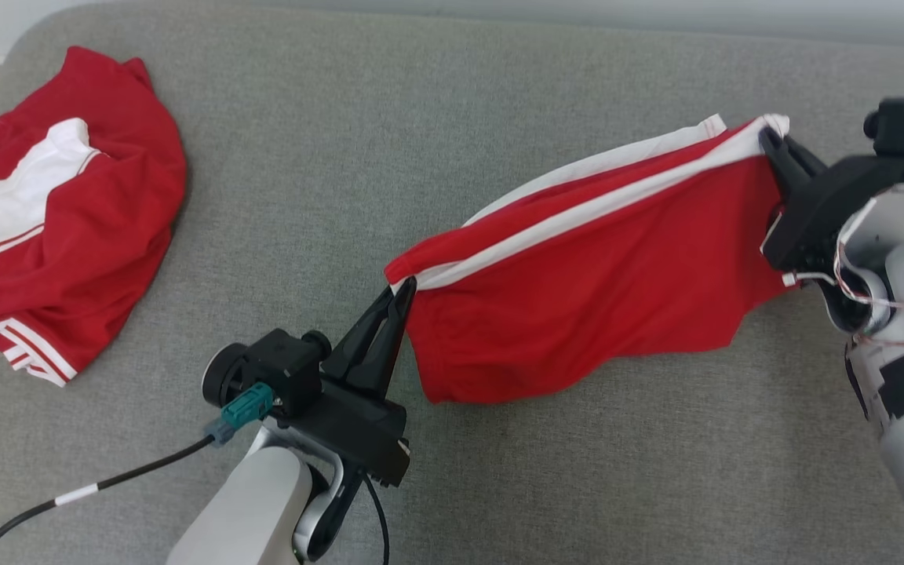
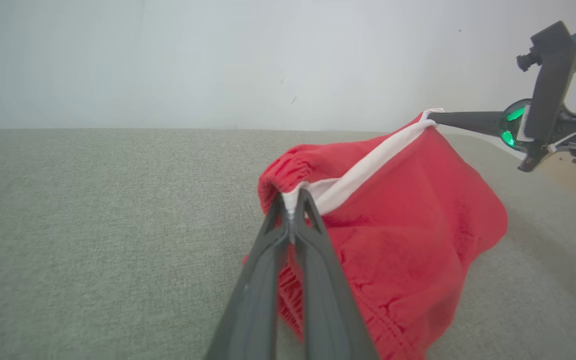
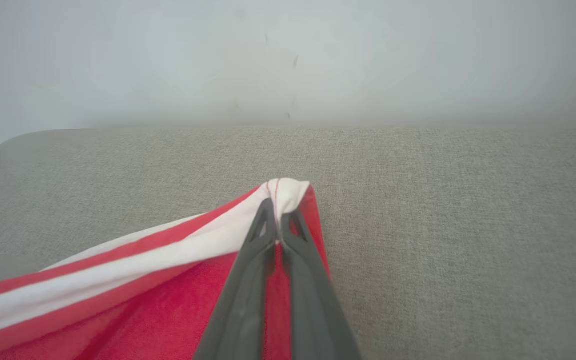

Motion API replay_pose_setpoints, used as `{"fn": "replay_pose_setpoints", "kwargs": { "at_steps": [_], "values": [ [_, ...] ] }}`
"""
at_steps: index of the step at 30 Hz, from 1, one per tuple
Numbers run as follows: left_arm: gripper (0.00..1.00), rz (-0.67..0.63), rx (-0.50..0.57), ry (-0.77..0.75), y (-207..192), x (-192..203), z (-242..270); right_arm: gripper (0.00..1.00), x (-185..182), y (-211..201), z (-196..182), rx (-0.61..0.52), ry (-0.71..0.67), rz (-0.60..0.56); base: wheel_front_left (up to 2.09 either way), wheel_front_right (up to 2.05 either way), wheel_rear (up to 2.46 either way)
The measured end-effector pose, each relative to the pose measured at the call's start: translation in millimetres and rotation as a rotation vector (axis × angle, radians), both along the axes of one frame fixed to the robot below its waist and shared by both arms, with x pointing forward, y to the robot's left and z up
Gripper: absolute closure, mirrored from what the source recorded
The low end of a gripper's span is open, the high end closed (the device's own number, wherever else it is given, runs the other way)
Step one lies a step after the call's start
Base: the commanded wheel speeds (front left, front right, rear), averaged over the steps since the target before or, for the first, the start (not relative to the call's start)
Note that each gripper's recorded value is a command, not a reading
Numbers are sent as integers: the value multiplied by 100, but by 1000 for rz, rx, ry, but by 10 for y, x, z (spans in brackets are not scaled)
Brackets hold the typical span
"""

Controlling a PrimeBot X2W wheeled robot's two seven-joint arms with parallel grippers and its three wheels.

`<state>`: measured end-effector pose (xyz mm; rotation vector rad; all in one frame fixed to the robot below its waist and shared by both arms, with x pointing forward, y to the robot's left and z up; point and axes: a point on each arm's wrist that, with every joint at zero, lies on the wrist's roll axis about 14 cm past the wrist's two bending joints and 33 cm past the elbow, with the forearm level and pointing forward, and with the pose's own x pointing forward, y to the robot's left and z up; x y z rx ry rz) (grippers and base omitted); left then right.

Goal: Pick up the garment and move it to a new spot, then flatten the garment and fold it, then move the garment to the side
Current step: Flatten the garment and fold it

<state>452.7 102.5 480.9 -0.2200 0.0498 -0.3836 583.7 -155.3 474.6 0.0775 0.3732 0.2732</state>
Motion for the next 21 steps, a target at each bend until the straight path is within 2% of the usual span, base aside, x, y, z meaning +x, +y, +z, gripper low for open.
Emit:
{"fn": "replay_pose_setpoints", "kwargs": {
  "at_steps": [8, 9, 10, 11, 12, 21],
  "values": [
    [100, 13, 15, 29, 35, 166, -147, 100, 293, 120, -159, -31, 18, 8, 0, 0, 0],
    [90, 15, 23, 34, 45, 177, -172, 42, 309, 121, -159, -30, 10, 6, 0, 0, 0],
    [54, 15, 32, 34, 53, 189, -186, 0, 320, 126, -153, -27, 3, 4, 0, 0, 0],
    [3, 17, 38, 32, 60, 200, -188, 0, 320, 130, -157, -27, 2, 3, 0, 0, 0],
    [0, 21, 39, 30, 67, 209, -184, 0, 313, 137, -163, -27, 3, 4, 0, 0, 0],
    [0, 58, 81, -18, 170, 105, -63, 0, 150, 29, -100, -64, -21, 16, 0, 0, 0]
  ]
}}
